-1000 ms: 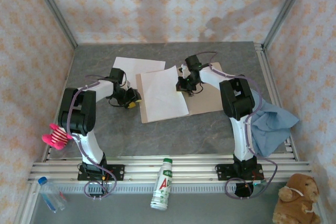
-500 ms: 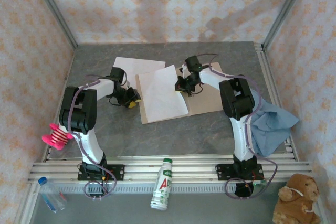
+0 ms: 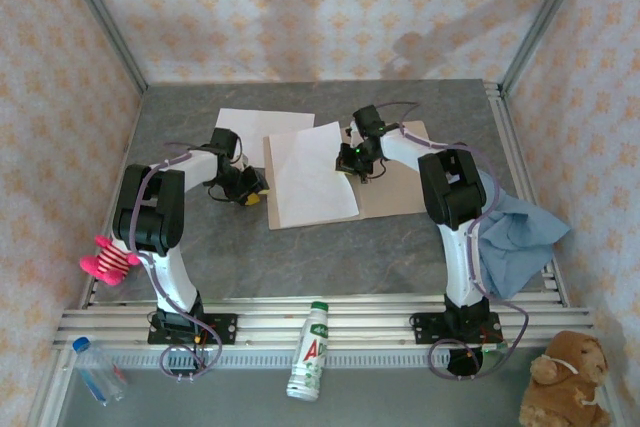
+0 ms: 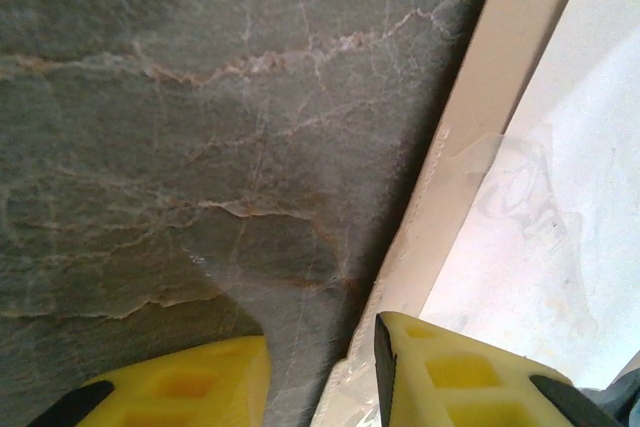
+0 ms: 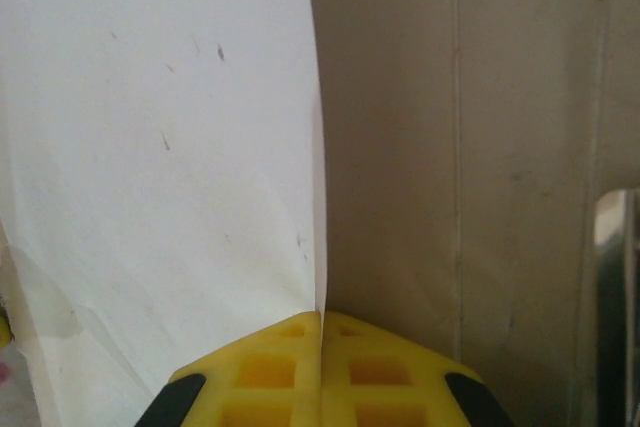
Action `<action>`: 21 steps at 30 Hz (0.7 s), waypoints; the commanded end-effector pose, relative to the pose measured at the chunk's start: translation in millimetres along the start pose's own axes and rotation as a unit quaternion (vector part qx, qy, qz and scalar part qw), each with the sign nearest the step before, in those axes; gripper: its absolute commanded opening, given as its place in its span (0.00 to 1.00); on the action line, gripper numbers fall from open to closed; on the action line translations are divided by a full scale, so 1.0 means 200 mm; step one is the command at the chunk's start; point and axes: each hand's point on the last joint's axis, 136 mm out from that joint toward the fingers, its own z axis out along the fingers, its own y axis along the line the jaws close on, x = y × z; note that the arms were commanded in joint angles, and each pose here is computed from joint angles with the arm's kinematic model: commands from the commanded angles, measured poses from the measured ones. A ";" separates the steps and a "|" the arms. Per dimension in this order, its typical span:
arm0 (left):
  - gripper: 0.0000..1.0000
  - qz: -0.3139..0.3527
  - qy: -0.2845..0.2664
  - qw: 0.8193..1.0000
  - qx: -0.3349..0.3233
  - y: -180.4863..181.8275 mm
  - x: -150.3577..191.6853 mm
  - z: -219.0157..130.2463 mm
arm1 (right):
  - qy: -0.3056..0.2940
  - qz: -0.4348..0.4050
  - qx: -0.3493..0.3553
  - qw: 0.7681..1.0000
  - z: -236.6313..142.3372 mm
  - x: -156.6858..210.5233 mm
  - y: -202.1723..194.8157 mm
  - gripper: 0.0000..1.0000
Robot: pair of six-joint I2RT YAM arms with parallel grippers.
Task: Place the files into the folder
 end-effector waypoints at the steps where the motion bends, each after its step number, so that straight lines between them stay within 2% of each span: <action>1: 0.34 0.074 -0.026 0.995 0.059 -0.21 -0.05 0.11 | -0.031 0.018 0.029 0.999 -0.07 -0.05 -0.05 0.00; 12: 0.34 0.108 -0.030 0.992 0.057 -0.28 0.11 -0.01 | -0.030 0.029 0.017 0.999 -0.07 -0.04 -0.03 0.00; 21: 0.35 0.107 -0.044 0.993 0.027 -0.24 0.11 -0.04 | -0.034 0.023 0.031 0.999 -0.11 -0.04 -0.04 0.00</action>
